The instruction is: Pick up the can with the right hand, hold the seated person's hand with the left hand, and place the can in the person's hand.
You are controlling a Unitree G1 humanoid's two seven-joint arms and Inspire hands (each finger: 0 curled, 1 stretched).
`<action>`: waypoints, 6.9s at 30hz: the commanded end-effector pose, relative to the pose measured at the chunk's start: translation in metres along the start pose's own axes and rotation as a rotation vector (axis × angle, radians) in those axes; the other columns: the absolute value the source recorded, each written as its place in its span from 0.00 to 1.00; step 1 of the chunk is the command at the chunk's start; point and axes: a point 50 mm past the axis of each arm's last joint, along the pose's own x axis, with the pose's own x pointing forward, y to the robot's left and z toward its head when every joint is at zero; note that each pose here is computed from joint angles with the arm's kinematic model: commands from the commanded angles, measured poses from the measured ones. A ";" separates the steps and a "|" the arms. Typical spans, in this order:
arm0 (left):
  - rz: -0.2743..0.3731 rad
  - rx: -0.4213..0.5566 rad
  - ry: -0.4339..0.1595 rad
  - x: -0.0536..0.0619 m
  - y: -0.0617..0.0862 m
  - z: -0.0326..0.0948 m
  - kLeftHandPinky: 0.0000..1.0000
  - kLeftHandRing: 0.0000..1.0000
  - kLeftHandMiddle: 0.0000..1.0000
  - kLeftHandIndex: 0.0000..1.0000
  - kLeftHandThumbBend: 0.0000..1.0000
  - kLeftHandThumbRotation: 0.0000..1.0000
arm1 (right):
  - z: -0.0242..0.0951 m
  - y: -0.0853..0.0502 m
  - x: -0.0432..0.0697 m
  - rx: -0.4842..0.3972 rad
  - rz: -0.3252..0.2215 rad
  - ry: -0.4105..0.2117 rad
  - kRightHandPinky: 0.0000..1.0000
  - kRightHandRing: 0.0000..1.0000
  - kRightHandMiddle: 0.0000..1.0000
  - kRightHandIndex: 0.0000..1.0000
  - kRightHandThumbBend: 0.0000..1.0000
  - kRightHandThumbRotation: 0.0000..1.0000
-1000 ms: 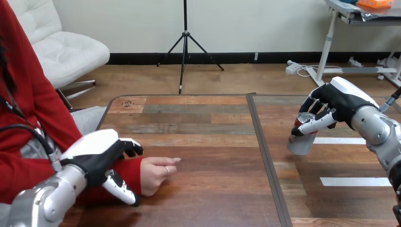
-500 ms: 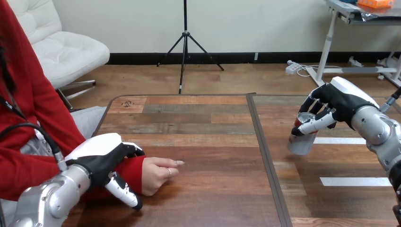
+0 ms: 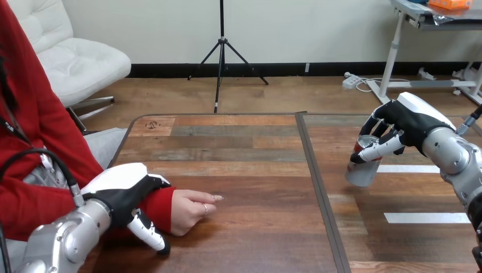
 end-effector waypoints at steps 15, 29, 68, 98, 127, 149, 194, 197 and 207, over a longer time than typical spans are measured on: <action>0.175 0.155 0.045 0.013 0.023 0.001 0.70 0.77 0.80 0.78 1.00 0.13 | 0.049 -0.073 -0.002 -0.008 -0.210 -0.166 0.37 0.40 0.46 0.50 0.66 0.00; 0.189 0.167 0.078 0.018 0.019 0.000 0.72 0.77 0.79 0.78 0.98 0.12 | 0.049 -0.073 -0.002 -0.003 -0.213 -0.166 0.35 0.39 0.45 0.50 0.65 0.00; 0.124 0.217 0.089 0.030 0.012 0.004 0.46 0.53 0.57 0.60 0.86 0.00 | 0.049 -0.076 -0.003 0.017 -0.222 -0.176 0.34 0.39 0.45 0.50 0.64 0.00; 0.020 0.204 0.094 0.047 0.002 0.016 0.24 0.33 0.43 0.49 0.83 0.00 | 0.049 -0.075 -0.003 0.020 -0.226 -0.182 0.33 0.37 0.44 0.50 0.65 0.00; 0.111 0.061 0.063 0.050 0.005 0.016 0.19 0.28 0.37 0.42 0.76 0.00 | 0.049 -0.077 -0.003 0.020 -0.224 -0.166 0.35 0.40 0.46 0.51 0.63 0.00; 0.270 -0.018 0.010 0.042 0.026 0.017 0.16 0.22 0.31 0.34 0.73 0.00 | 0.049 -0.077 -0.003 0.027 -0.233 -0.174 0.34 0.39 0.45 0.50 0.64 0.00; 0.514 -0.087 -0.130 0.008 0.073 0.034 0.15 0.21 0.30 0.31 0.72 0.00 | 0.051 -0.076 -0.002 0.028 -0.237 -0.181 0.33 0.36 0.42 0.49 0.64 0.00; 0.533 -0.093 -0.143 0.006 0.077 0.036 0.15 0.21 0.30 0.31 0.72 0.00 | 0.052 -0.076 -0.002 0.031 -0.237 -0.182 0.32 0.36 0.42 0.49 0.64 0.00; 0.593 -0.078 -0.178 -0.001 0.089 0.042 0.15 0.22 0.30 0.31 0.75 0.00 | 0.054 -0.075 -0.002 0.030 -0.245 -0.190 0.32 0.35 0.41 0.49 0.65 0.00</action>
